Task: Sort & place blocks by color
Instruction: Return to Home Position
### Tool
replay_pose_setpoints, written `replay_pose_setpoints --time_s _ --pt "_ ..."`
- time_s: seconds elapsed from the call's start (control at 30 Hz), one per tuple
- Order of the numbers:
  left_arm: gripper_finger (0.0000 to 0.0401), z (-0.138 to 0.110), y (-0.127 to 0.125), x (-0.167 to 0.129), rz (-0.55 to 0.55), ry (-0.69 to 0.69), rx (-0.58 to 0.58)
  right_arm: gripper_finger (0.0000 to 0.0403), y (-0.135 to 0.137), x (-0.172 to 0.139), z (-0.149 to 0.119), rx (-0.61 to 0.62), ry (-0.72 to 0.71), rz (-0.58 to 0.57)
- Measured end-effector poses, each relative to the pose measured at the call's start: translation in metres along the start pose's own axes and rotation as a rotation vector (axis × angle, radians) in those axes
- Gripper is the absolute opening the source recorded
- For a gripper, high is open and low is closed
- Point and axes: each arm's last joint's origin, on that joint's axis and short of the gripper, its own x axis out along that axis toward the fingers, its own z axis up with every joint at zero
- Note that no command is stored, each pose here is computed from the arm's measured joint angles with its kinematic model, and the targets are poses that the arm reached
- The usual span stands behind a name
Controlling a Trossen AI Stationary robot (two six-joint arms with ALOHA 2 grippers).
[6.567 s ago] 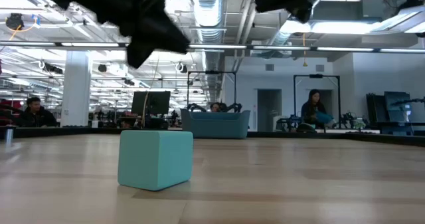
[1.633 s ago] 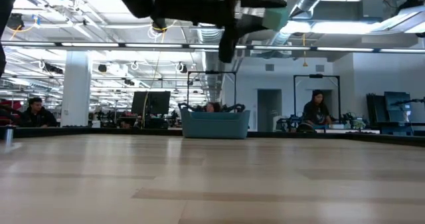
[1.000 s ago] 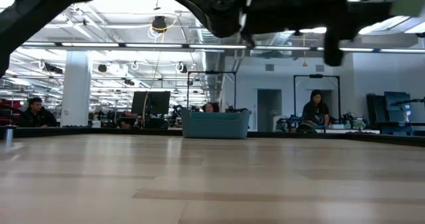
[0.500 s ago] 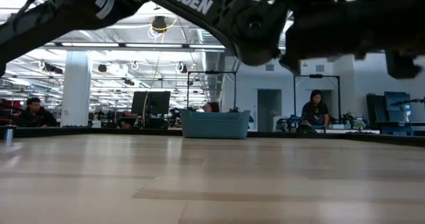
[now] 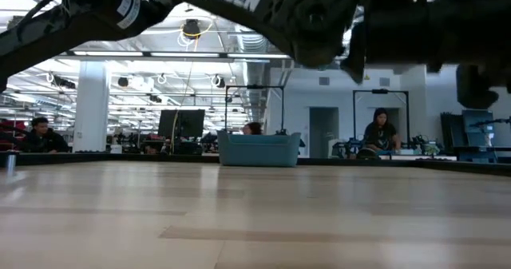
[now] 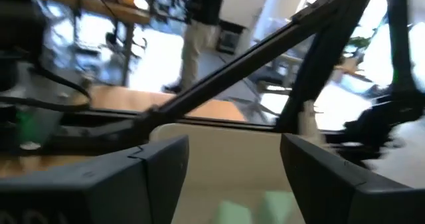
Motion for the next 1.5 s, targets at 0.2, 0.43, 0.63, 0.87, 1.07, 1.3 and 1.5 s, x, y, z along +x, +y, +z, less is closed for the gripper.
replay_pose_setpoints --time_s 0.2,0.43,0.63,0.87,1.07,1.3,1.5 --pt "0.0207 0.051 0.012 -0.017 -0.13 0.103 -0.159 0.0188 0.0 -0.002 0.003 0.037 -0.028 -0.011" --pt "0.012 0.159 0.009 -0.069 -0.134 0.186 0.146 0.0178 0.004 -0.012 0.02 0.076 -0.147 0.021" --pt "0.0052 0.186 0.038 -0.11 -0.082 0.369 0.246 0.0167 0.005 -0.023 0.036 0.09 -0.267 0.013" --pt "0.0004 0.18 0.066 -0.139 -0.258 0.547 0.171 0.0152 0.009 -0.011 0.031 0.026 -0.321 -0.094" --pt "0.0 0.185 0.078 -0.164 -0.283 0.642 0.154 0.0135 0.019 0.017 0.017 0.062 -0.337 -0.202" --pt "0.0 0.195 0.102 -0.204 -0.298 0.653 0.099 0.0121 0.033 0.035 0.012 0.107 -0.355 -0.226" --pt "0.0 0.162 0.109 -0.232 -0.161 0.67 0.07 0.0118 0.037 0.042 0.011 0.095 -0.394 -0.276"
